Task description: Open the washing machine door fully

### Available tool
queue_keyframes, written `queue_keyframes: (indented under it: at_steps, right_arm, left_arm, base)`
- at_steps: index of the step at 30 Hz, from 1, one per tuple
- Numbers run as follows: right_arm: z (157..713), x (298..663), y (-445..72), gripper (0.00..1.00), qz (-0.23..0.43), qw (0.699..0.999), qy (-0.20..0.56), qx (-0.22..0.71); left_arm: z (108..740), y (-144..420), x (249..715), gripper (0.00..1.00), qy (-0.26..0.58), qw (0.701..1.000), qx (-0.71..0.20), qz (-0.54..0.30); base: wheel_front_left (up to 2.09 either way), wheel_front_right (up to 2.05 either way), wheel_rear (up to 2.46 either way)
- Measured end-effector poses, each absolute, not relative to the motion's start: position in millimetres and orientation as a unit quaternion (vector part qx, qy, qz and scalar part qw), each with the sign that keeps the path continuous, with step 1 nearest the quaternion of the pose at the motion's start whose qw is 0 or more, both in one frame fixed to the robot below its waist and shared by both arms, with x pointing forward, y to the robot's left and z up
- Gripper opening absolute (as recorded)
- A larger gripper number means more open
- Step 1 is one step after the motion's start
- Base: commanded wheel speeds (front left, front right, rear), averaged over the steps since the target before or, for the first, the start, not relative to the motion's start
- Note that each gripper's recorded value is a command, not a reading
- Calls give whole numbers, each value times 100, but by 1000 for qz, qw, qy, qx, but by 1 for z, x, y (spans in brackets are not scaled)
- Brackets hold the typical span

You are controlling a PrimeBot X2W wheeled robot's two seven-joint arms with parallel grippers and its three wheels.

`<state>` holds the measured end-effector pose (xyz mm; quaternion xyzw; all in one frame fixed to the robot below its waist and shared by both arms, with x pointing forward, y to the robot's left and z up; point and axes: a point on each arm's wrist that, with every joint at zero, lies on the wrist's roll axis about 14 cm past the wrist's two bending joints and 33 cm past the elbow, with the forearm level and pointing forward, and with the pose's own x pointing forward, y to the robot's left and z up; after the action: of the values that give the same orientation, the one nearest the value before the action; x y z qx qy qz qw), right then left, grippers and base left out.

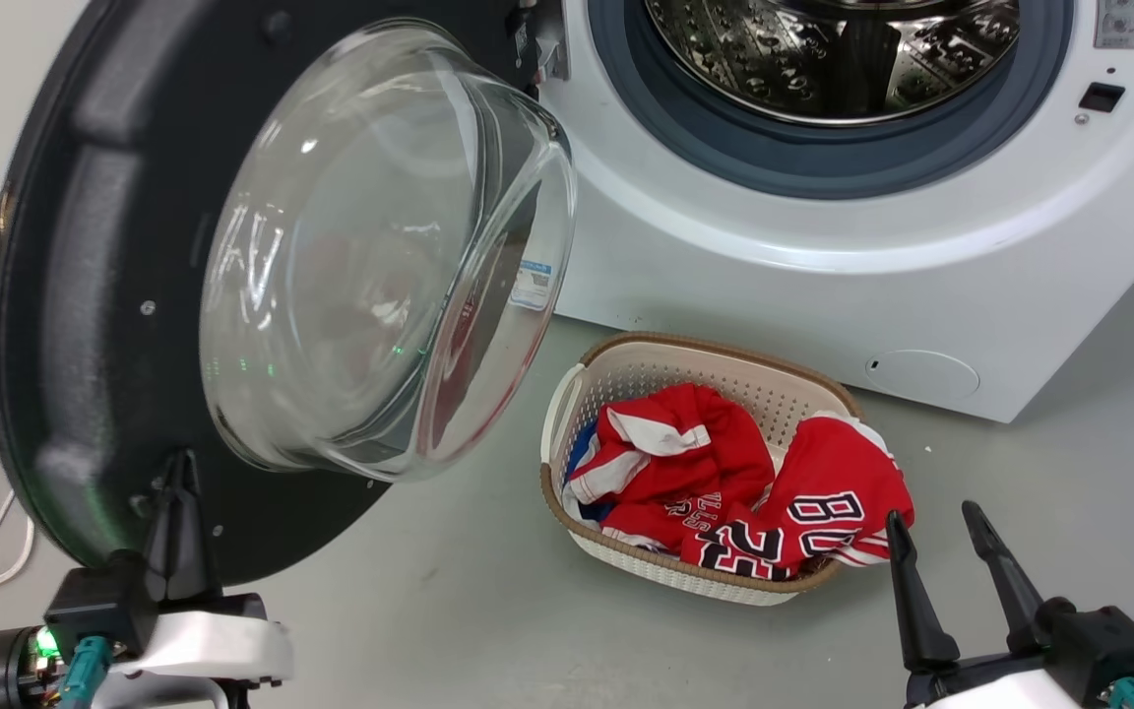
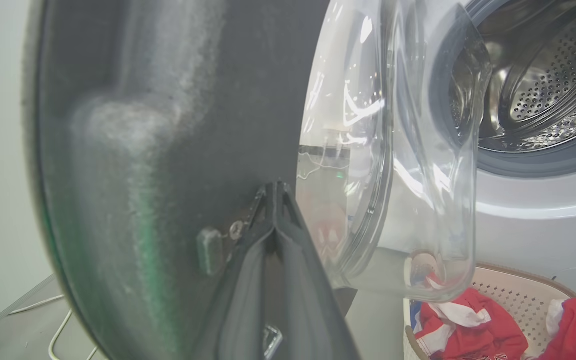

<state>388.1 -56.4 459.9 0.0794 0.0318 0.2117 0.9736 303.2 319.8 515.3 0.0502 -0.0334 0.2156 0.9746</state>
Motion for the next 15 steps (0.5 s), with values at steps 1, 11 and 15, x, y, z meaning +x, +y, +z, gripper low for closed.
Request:
queue_keyframes:
  at_steps: [1, 11, 15]
  right_arm:
    - [460, 390, -56, 100, 211, 974, 31, 80]
    - [452, 400, -56, 100, 209, 974, 37, 77]
    - [449, 401, -56, 100, 210, 974, 40, 76]
  left_arm:
    - [514, 323, 303, 0, -33, 973, 45, 222]
    - [515, 372, 306, 0, -30, 956, 42, 289]
    - [517, 393, 305, 0, -31, 948, 44, 313]
  base:
    - [0, 0, 0]
    - [0, 0, 0]
    - [0, 0, 0]
